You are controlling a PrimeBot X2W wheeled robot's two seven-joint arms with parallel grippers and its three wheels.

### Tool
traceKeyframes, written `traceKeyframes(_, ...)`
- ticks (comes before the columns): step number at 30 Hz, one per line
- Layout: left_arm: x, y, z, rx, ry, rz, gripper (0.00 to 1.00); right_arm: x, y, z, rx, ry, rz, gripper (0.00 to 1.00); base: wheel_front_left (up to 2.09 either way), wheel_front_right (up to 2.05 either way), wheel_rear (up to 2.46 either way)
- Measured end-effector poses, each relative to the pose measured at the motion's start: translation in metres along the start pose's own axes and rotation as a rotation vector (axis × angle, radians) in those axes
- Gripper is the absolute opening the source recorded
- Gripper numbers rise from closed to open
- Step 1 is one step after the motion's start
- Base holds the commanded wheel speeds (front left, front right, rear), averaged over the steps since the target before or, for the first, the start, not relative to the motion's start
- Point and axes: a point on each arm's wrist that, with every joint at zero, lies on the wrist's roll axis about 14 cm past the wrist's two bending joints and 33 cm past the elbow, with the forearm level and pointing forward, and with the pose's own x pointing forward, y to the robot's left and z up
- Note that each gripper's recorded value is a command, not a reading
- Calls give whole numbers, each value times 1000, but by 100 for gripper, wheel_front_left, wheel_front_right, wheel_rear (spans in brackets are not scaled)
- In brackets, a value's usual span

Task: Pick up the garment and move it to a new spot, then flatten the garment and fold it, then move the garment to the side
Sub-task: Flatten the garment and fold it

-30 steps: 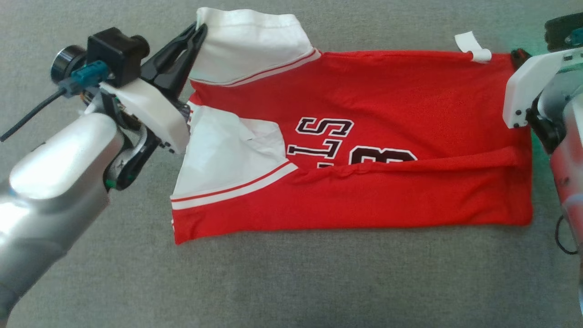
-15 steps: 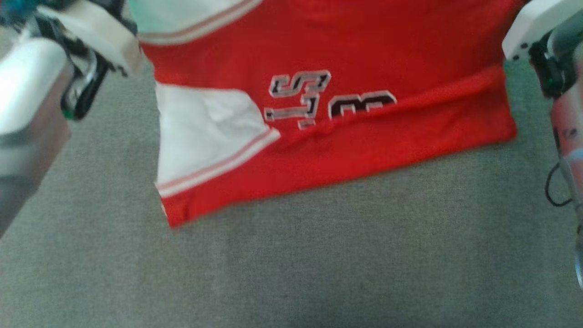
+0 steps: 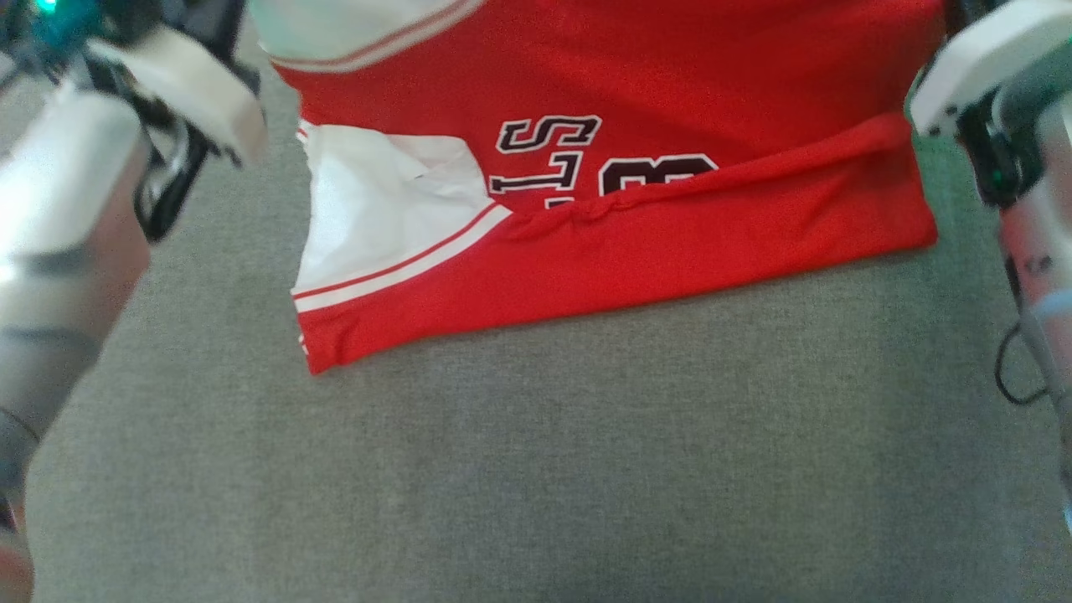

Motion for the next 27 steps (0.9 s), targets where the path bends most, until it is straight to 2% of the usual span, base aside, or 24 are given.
traceKeyframes(11,-67,-41,-39,-72,143,-110,0,-43,-2,-53,-16,206,40,0,0,0,0)
traceKeyframes(17,-107,-76,-73,-118,313,-201,0,-70,-5,-74,-81,321,77,0,0,0,0)
traceKeyframes(27,-139,-100,-87,-135,461,-271,0,-96,-12,-77,-154,421,117,0,0,0,0)
